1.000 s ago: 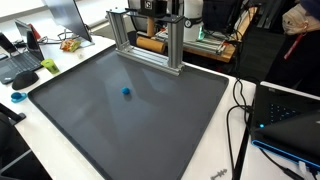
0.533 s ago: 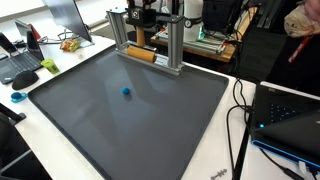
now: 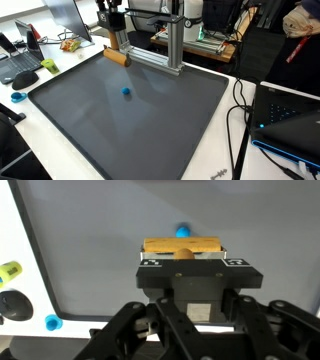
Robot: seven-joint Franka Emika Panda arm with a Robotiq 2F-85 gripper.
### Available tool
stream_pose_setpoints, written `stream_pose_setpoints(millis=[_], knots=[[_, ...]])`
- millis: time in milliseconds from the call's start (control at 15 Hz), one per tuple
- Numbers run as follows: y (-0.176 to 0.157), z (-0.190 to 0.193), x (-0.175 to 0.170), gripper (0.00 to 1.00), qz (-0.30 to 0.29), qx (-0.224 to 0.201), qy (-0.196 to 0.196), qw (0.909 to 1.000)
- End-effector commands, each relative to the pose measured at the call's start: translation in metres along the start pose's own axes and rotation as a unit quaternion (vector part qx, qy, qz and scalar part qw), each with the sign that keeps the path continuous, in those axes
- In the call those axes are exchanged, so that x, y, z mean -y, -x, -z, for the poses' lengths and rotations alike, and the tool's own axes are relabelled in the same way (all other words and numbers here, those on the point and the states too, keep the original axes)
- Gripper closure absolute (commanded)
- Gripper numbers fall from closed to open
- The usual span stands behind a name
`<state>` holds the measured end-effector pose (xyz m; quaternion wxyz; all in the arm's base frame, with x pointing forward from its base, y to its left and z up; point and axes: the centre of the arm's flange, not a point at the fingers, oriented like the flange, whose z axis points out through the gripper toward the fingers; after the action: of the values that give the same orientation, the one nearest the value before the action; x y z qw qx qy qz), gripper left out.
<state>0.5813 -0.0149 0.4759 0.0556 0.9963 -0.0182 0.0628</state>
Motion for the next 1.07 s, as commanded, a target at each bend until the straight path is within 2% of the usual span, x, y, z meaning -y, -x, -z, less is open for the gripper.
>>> stream_pose_setpoints(millis=[0,67,400,1000], knots=[[0.0,0.0,0.002,0.53,0.001,0.0,0.0,1.0],[0.0,0.0,0.003,0.78,0.002,0.0,-0.001,1.0],[-0.009,-0.034,0.002,0.78,0.003,-0.008,-0.021,0.9997],[-0.013,-0.101,0.009,0.78,-0.006,0.023,-0.043,0.9988]])
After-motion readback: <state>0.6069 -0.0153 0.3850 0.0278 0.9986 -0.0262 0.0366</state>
